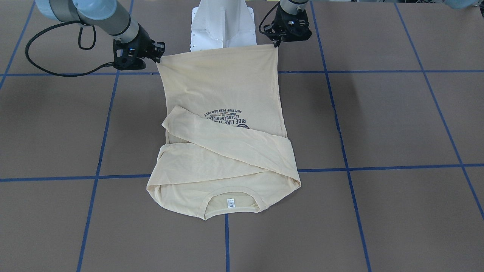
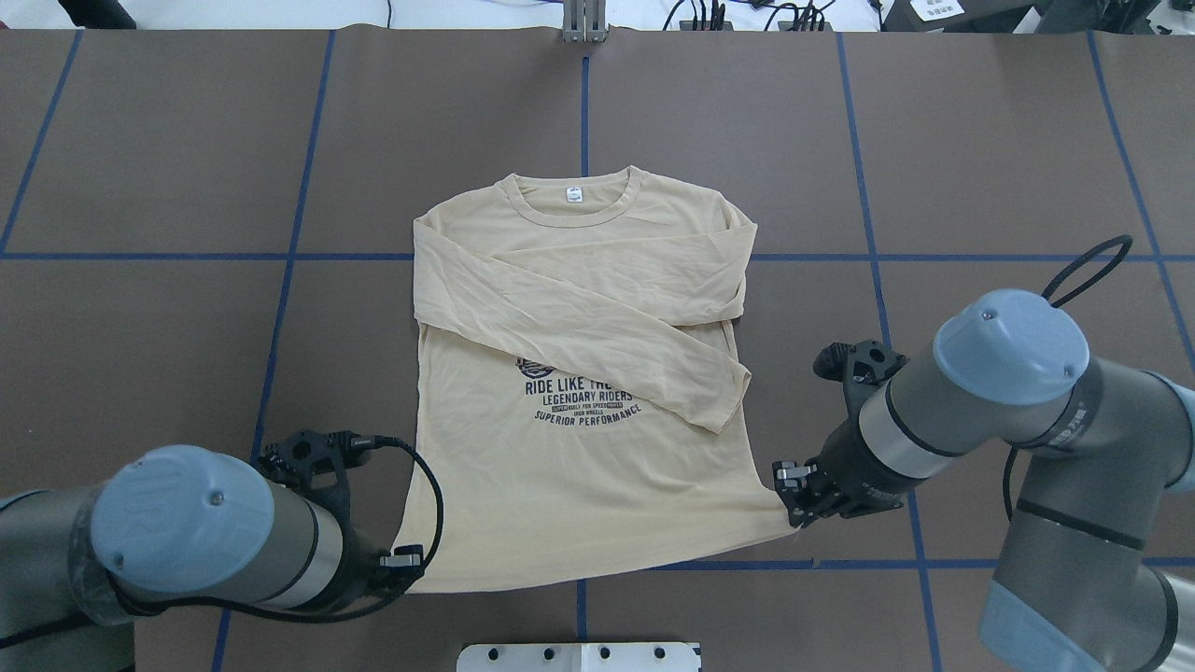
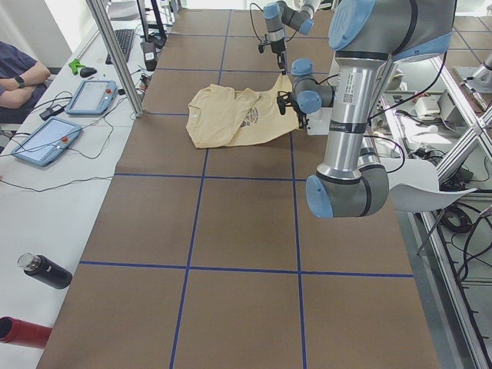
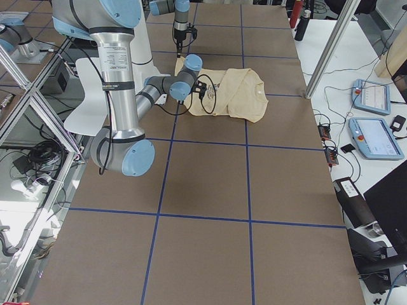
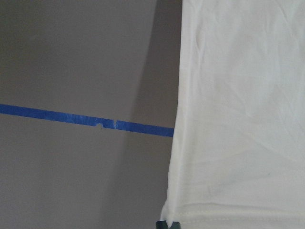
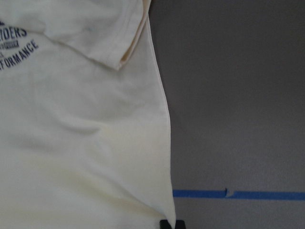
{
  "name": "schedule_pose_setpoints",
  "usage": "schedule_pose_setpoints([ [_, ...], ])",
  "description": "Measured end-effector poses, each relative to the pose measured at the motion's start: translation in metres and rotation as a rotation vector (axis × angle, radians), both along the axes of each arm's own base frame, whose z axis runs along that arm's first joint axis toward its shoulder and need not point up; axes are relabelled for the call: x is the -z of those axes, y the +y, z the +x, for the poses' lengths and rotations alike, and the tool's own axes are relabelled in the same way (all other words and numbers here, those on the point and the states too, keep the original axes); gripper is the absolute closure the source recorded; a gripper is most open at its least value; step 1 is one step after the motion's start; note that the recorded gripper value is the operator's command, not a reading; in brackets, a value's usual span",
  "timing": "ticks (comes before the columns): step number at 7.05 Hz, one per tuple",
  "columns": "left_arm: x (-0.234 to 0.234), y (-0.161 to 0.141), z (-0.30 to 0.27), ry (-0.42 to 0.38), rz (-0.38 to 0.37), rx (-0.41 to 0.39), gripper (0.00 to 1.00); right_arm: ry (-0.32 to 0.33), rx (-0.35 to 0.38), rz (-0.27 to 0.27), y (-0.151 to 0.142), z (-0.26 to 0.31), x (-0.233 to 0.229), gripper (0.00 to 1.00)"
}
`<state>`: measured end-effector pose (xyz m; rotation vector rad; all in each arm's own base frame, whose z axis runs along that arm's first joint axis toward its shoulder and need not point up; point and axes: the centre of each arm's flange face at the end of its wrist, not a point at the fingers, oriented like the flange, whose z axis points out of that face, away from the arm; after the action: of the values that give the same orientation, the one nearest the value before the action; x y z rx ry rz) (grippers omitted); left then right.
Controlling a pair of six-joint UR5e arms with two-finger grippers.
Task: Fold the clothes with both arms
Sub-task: 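Lift the hem with both grippers and fold it toward the collar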
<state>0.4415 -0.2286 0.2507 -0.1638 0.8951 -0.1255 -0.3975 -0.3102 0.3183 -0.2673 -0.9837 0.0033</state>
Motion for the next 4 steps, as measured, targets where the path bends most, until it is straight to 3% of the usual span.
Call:
schedule_pose_setpoints([
  [4,0.028,-0.143,-0.059,0.046,0.13,0.129,1.0,-0.071,-0.215,0.065,-0.133,0.024,0.047,1.0],
])
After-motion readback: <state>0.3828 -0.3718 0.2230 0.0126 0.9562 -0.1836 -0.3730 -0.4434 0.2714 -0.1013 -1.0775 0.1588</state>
